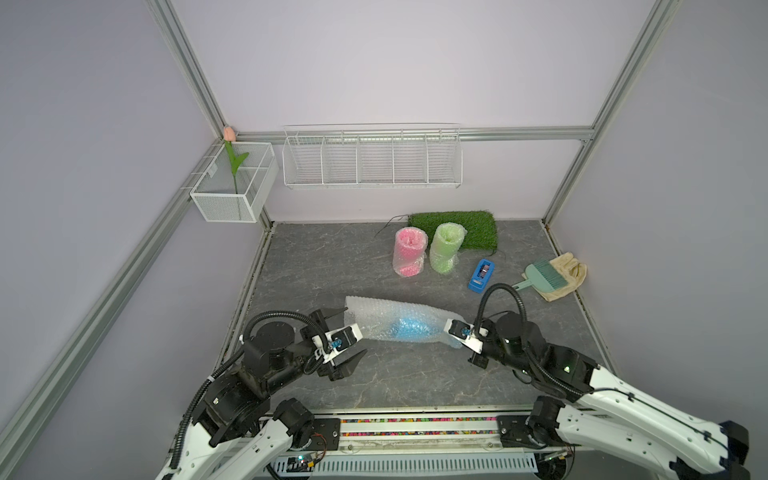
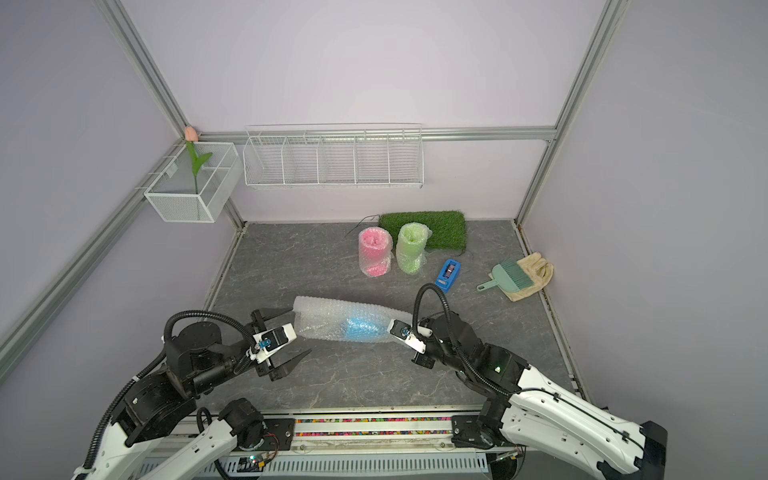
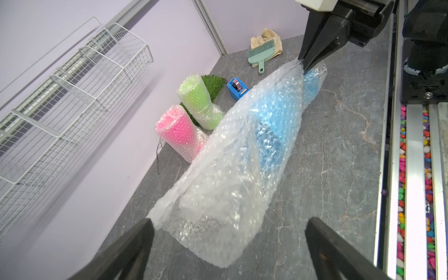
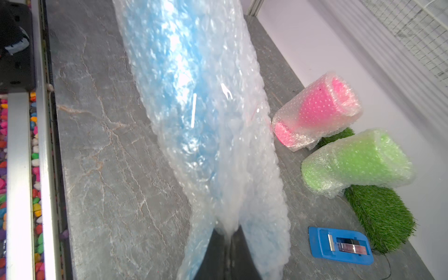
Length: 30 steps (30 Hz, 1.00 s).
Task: Wrap wine glasses in bubble wrap
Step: Pick up the bubble wrap from the center of the board, then wrap the wine glass in bubble wrap.
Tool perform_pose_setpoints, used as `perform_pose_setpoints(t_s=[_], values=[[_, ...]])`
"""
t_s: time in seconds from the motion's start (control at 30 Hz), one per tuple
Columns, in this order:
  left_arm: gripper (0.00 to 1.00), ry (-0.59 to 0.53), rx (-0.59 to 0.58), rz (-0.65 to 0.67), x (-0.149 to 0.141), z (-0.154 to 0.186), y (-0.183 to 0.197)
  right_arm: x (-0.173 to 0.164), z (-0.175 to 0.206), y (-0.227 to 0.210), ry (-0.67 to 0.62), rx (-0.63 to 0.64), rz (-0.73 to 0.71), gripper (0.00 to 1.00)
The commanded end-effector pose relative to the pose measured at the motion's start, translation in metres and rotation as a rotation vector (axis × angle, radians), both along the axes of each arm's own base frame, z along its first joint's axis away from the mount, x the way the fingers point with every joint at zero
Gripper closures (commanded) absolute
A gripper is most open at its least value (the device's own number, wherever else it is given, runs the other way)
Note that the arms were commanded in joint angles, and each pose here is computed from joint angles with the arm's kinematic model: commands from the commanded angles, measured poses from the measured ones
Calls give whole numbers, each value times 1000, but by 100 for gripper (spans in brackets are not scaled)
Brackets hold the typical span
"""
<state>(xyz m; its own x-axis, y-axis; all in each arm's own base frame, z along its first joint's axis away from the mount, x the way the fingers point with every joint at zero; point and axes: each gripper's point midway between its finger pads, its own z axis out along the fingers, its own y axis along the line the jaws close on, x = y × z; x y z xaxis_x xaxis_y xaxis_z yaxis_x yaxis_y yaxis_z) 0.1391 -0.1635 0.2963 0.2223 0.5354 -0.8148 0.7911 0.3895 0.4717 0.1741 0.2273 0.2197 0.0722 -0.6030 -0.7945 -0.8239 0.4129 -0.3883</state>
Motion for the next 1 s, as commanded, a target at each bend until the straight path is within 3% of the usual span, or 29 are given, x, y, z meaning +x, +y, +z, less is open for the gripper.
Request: perform_pose_setpoints(t_s=[0.0, 0.43, 0.6, 0.77, 0.83, 0.97], values=[[1, -29, -69, -6, -7, 21, 2, -6, 10, 1, -25, 39, 40, 93], [1, -69, -92, -9, -16, 36, 10, -40, 13, 6, -43, 34, 248, 93], [0, -27, -77, -95, -32, 32, 5, -58, 23, 9, -70, 76, 350, 93], [2, -3, -81, -162, -46, 33, 2, -59, 27, 6, -93, 77, 351, 93], [16, 13, -68, -180, -49, 31, 1, -57, 28, 6, -95, 74, 343, 93], [57, 42, -33, -196, -51, 23, 0, -53, 25, 6, -90, 60, 326, 93]])
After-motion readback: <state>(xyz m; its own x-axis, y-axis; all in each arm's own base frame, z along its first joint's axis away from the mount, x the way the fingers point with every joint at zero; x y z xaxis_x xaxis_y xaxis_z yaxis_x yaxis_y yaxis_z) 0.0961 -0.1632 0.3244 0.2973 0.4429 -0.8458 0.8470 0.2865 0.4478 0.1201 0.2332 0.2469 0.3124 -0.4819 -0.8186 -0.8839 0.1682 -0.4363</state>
